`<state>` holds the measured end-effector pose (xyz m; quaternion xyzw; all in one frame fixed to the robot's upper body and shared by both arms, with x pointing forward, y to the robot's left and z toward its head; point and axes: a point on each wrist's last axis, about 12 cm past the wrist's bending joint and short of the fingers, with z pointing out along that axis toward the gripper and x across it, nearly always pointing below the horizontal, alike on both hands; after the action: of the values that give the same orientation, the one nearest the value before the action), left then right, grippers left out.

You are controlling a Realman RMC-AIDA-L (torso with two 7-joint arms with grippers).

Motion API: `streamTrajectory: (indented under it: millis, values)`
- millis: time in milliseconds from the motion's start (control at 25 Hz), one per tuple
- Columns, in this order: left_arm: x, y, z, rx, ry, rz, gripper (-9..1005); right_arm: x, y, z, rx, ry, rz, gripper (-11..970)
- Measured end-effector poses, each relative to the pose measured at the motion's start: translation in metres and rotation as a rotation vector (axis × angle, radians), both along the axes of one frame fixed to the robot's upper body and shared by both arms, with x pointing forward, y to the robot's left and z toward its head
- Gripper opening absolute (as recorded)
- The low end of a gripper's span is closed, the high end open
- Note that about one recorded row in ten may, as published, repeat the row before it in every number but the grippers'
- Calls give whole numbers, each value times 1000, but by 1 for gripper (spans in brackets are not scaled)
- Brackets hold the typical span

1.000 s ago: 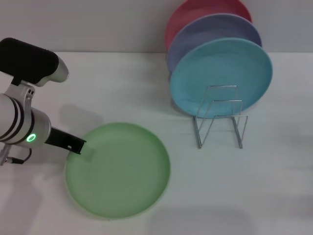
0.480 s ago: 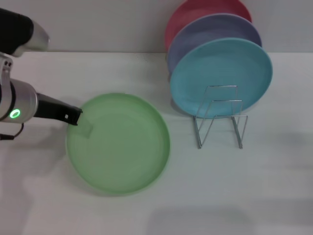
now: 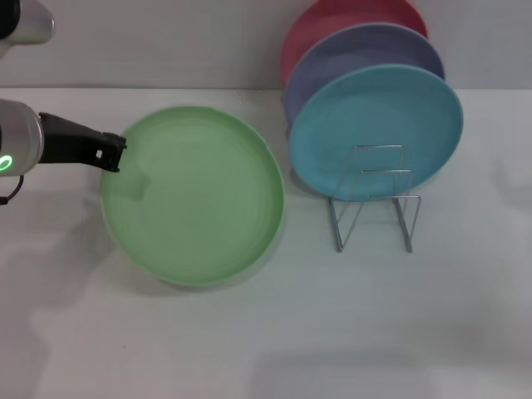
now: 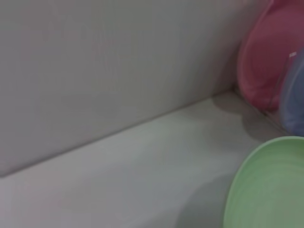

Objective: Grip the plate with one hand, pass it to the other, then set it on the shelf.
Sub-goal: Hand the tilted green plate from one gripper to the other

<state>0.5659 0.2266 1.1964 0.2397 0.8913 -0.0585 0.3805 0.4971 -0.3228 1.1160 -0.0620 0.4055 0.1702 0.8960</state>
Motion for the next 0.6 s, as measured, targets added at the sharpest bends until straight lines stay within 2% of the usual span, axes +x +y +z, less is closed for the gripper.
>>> streamTrajectory:
  millis: [80, 120, 160, 320, 520, 600]
  values:
    - [0, 1, 3, -8, -34, 8, 29, 17, 12, 15, -12, 1, 72, 752]
    - [0, 4, 4, -18, -64, 22, 29, 37, 28, 31, -34, 60, 161, 752]
    - [0, 4, 4, -18, -64, 22, 29, 37, 28, 31, -34, 60, 161, 752]
    - [0, 8, 4, -27, -93, 40, 29, 70, 61, 67, -112, 305, 304, 751]
    - [-1, 9, 5, -31, -110, 45, 29, 91, 102, 116, -229, 558, 398, 750]
    - [-1, 9, 6, -33, -115, 47, 29, 95, 117, 134, -289, 621, 428, 750]
